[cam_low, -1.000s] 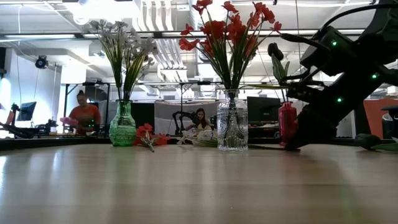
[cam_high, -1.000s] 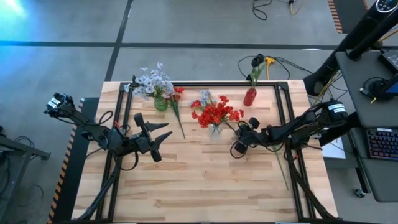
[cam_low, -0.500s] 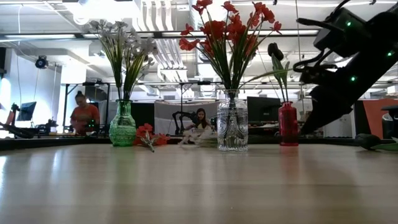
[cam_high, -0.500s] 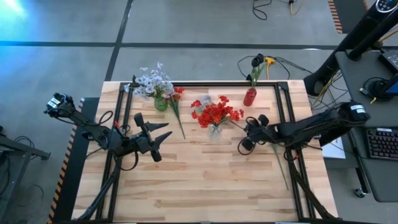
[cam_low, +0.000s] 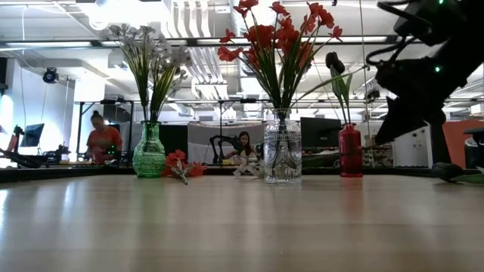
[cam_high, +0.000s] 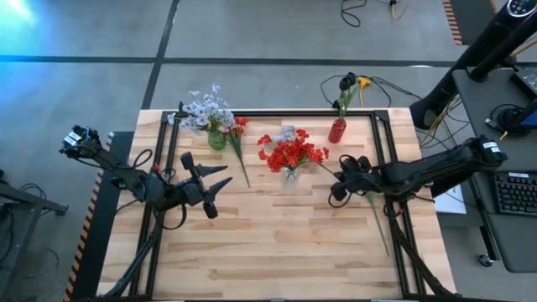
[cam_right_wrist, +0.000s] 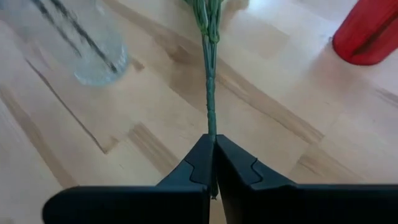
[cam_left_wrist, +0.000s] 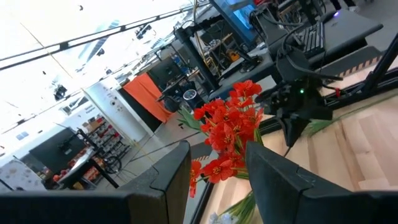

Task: Sort flowers into vase by color
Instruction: Put the white flower into the green vase

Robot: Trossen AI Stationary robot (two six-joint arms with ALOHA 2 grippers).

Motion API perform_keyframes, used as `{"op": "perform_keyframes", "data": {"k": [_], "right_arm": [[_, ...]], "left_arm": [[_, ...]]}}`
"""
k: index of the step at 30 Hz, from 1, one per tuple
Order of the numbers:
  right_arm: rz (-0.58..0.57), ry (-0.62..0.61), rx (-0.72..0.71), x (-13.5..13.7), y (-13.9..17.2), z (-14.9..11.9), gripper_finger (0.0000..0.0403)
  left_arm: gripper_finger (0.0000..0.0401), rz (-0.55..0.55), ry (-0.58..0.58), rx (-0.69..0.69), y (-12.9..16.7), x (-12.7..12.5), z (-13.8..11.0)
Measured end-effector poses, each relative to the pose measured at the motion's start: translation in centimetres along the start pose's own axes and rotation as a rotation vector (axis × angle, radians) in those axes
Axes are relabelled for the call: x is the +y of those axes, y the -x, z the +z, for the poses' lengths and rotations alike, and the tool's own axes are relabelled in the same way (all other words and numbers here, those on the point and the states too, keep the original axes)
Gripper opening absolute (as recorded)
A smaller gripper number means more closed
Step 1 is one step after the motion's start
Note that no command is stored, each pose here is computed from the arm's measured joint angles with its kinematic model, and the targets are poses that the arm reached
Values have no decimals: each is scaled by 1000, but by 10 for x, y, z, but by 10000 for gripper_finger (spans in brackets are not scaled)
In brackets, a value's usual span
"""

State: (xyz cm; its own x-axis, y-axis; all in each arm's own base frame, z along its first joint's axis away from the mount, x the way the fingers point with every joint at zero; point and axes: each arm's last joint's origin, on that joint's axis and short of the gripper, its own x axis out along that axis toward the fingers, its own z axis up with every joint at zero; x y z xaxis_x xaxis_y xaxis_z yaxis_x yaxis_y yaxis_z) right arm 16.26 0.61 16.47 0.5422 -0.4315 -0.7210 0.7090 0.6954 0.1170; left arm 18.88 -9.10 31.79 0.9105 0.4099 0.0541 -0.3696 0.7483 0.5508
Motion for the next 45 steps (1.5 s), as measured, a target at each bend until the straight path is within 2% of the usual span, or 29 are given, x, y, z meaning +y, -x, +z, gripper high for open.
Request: {"op": "perform_keyframes", "data": {"k": [6,13,22,27,31,35,40,45], "right_arm": [[-13,-73,36,9,16,14,9],[-140,-21,157,16,46,32,9],[-204,38,239,30,86,60,9],[-197,59,254,43,104,75,9],[-151,58,293,57,116,88,8],[-83,58,345,70,125,94,8],[-50,89,372,85,129,91,8],[-98,154,358,96,120,76,9]], "left_arm": [[136,2,65,-2,0,1,1],[136,-5,99,7,-3,-5,0],[144,-6,117,10,-7,-14,-1],[167,-13,140,8,-8,-17,-1],[193,-57,161,-19,-11,-25,-1],[216,-55,174,-29,-17,-37,-1],[230,-63,140,-27,-24,-56,-5],[231,-84,168,-44,-19,-67,-3]]}}
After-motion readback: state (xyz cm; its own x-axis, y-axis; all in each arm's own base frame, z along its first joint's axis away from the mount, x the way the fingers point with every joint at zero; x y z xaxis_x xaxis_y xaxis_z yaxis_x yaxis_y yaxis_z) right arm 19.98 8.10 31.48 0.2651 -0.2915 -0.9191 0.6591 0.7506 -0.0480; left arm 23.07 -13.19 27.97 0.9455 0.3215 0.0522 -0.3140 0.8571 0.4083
